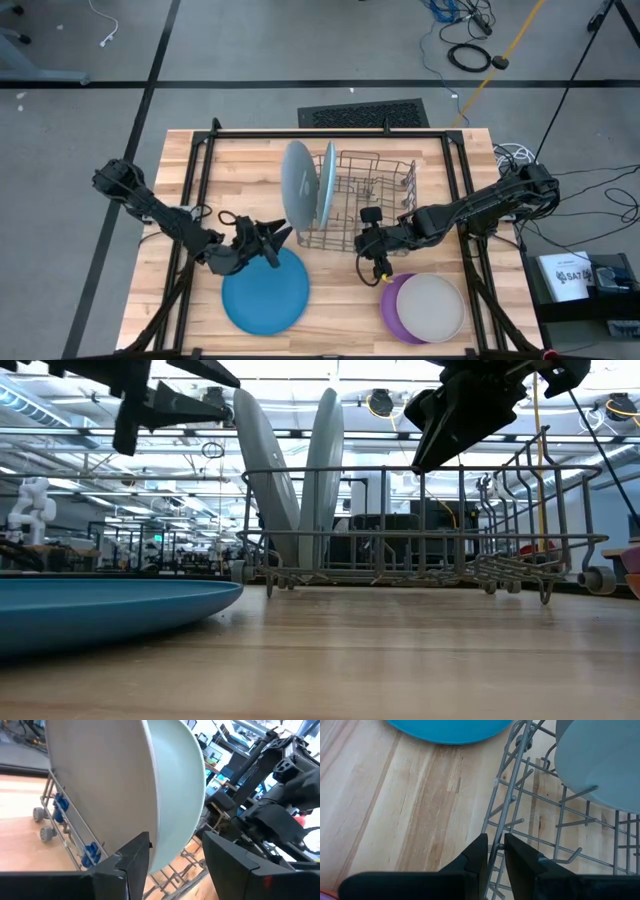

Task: Sort dishes
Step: Put the dark blue plate into the dish rack

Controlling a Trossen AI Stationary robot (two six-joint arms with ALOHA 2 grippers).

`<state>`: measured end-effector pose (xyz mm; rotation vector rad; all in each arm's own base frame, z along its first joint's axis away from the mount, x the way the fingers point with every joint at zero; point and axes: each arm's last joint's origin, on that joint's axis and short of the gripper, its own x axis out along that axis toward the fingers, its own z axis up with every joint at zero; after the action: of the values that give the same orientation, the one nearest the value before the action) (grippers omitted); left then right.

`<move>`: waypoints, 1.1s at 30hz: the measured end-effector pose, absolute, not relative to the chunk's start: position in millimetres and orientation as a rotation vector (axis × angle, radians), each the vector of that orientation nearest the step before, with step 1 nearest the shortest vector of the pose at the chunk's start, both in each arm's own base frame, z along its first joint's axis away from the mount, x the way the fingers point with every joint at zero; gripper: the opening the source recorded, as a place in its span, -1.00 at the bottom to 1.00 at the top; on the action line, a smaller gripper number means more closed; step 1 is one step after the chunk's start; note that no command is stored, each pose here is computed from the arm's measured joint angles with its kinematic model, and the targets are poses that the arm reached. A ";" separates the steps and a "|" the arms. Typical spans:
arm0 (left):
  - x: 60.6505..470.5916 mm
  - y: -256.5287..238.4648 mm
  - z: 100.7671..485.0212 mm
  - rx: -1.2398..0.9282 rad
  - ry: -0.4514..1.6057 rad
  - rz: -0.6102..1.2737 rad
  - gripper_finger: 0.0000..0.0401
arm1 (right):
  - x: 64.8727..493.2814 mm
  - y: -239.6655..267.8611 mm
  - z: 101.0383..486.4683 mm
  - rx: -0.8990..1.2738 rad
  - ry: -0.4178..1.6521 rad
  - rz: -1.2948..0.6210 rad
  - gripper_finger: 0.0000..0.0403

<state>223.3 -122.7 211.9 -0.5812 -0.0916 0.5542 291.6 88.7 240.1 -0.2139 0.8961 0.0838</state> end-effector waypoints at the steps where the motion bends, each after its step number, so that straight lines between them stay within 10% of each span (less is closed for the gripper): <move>1: 221.1 -125.0 212.9 -0.567 -0.090 0.552 -0.08 | 291.5 88.7 240.0 -0.214 0.896 0.084 -0.71; 14: 186.3 -165.7 230.9 -0.374 0.029 0.140 -0.08 | 294.2 88.0 242.4 -0.238 0.864 0.063 -0.71; 33: 181.2 -196.8 184.8 -0.399 0.732 -0.356 -0.08 | 300.7 84.6 253.7 -0.185 0.807 -0.012 -0.71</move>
<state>181.2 -196.8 184.8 -0.3987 0.7322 -0.3562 300.7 84.6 253.7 -0.1847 0.8075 -0.0117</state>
